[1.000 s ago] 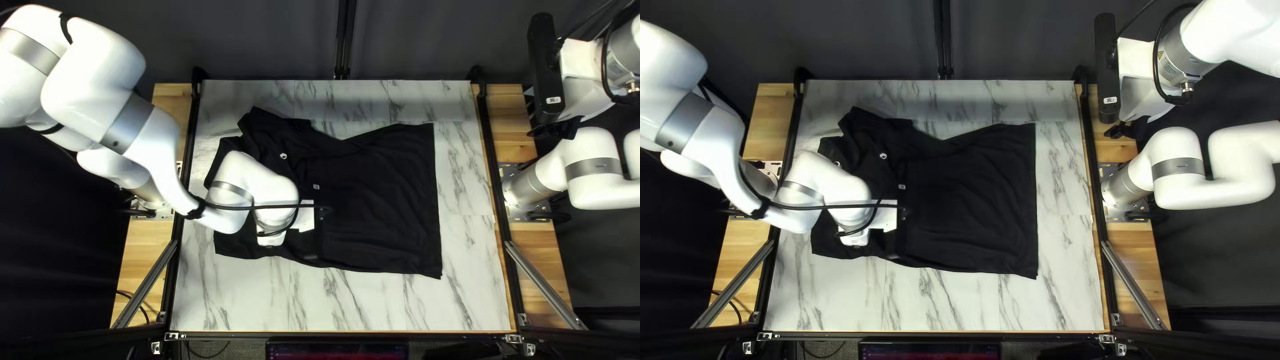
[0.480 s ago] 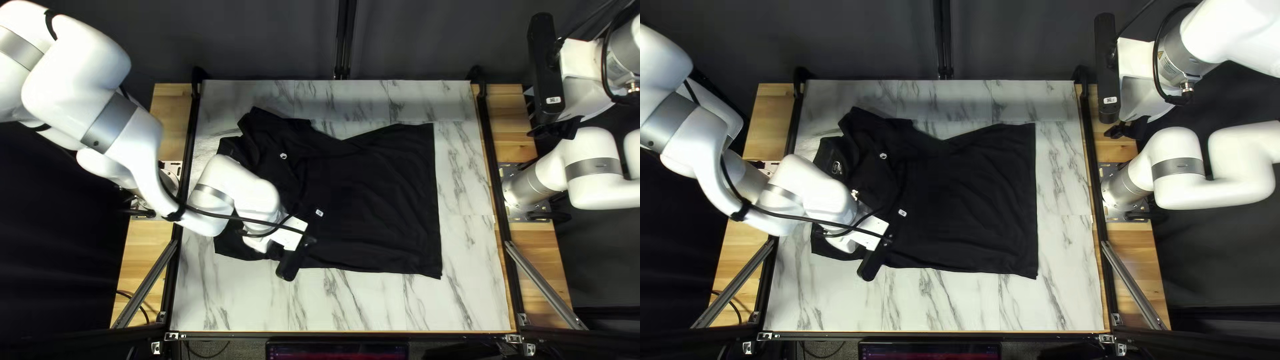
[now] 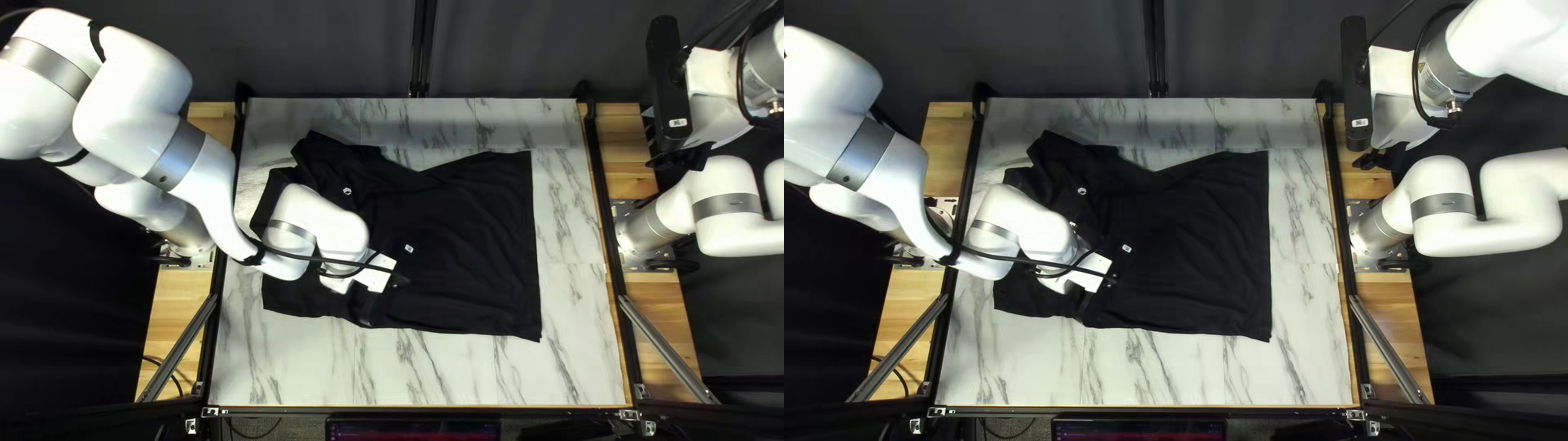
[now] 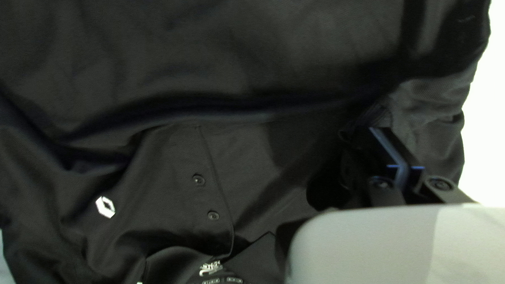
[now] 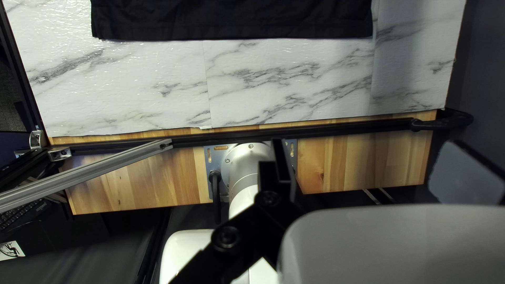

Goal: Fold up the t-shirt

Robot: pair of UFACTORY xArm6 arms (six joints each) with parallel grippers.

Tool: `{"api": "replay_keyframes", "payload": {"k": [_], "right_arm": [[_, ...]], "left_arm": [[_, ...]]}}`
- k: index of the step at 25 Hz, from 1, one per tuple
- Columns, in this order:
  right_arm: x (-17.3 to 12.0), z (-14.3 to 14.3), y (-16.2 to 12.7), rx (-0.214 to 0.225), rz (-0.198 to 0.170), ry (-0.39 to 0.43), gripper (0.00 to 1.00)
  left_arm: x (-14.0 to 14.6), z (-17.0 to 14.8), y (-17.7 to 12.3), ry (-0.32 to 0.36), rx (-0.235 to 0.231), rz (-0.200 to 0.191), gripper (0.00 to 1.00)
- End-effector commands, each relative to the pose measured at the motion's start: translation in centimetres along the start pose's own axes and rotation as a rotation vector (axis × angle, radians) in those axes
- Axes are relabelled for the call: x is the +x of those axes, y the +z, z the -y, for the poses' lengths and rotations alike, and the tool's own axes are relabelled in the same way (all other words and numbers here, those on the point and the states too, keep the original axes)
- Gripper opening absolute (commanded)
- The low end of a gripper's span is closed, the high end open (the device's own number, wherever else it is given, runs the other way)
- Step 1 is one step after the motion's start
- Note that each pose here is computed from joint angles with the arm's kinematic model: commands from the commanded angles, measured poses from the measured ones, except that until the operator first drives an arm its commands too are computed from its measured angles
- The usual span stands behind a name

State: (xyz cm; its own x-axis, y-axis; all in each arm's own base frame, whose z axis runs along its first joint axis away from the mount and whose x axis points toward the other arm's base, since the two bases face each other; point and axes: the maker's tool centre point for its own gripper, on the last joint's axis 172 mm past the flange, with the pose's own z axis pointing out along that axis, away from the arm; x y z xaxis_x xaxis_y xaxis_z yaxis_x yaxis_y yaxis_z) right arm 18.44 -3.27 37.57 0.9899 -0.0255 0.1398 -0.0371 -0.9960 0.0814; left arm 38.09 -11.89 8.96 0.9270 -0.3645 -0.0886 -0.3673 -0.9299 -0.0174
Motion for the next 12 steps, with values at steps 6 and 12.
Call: {"api": "replay_keyframes", "payload": {"k": [6, 12], "right_arm": [[0.0, 0.0, 0.0, 0.000, 0.000, 0.000, 1.00], [0.0, 0.0, 0.0, 0.000, 0.000, 0.000, 1.00]], "left_arm": [[-2.5, -5.8, -1.5, -0.153, 0.111, 0.081, 1.00], [-9.3, -3.6, -0.3, -0.284, 0.128, 0.126, 1.00]]}}
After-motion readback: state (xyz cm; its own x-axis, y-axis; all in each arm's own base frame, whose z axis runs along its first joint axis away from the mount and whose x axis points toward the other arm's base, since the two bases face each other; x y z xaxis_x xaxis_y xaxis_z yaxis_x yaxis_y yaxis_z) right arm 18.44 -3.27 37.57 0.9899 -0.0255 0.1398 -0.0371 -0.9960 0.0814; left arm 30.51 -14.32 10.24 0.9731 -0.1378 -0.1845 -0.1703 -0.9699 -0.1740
